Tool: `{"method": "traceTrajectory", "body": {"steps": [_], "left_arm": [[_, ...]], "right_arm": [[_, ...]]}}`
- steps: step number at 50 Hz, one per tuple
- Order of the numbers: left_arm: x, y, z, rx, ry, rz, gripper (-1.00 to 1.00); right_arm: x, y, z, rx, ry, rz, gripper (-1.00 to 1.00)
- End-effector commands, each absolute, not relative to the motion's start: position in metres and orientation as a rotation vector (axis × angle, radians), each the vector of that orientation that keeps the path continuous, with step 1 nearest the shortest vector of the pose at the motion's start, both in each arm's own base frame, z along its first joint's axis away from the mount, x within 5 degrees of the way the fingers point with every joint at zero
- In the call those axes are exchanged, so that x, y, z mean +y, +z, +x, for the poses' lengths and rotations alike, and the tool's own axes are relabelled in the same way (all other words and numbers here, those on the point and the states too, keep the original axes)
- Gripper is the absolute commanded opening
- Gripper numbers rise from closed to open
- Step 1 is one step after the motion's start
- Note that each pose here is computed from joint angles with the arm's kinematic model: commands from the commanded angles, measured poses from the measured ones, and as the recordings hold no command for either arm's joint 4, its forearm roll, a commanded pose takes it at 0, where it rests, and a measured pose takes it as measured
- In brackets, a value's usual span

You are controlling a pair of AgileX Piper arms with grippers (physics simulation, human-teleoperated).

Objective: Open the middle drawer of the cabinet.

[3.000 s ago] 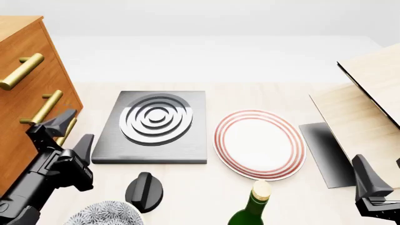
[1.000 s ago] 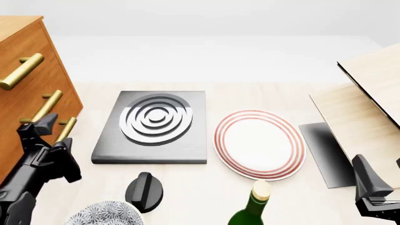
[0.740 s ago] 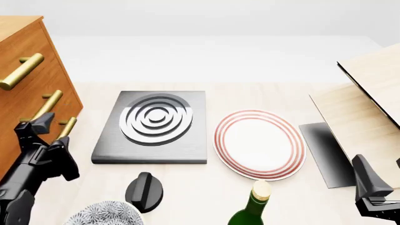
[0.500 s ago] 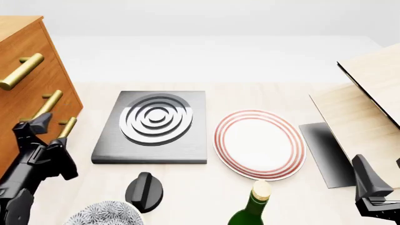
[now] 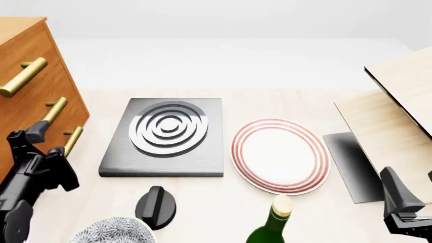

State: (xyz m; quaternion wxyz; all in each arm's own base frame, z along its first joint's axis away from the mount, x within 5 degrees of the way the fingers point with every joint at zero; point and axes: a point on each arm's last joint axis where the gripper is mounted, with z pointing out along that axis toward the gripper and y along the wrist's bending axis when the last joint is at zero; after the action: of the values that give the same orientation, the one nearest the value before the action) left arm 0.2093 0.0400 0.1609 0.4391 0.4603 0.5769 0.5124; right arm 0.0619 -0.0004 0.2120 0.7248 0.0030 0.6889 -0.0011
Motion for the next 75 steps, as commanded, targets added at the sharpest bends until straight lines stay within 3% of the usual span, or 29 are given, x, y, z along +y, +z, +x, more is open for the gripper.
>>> {"method": "traceTrajectory", "body": {"steps": [1, 55, 56, 75], "left_arm": [[0.046, 0.159, 0.214, 1.462, 1.273, 1.116, 1.00], [0.073, 0.153, 0.236, 1.533, 1.322, 1.045, 1.00], [0.072, 0.154, 0.235, 1.530, 1.319, 1.048, -1.00], [0.060, 0.158, 0.229, 1.493, 1.299, 1.071, -1.00]], "right_arm": [[0.000, 0.212, 0.060, 1.511, -0.006, 0.003, 1.00], [0.000, 0.212, 0.060, 1.511, -0.006, 0.003, 1.00], [0.000, 0.212, 0.060, 1.511, -0.006, 0.003, 1.00], [0.000, 0.212, 0.060, 1.511, -0.006, 0.003, 1.00]]}}
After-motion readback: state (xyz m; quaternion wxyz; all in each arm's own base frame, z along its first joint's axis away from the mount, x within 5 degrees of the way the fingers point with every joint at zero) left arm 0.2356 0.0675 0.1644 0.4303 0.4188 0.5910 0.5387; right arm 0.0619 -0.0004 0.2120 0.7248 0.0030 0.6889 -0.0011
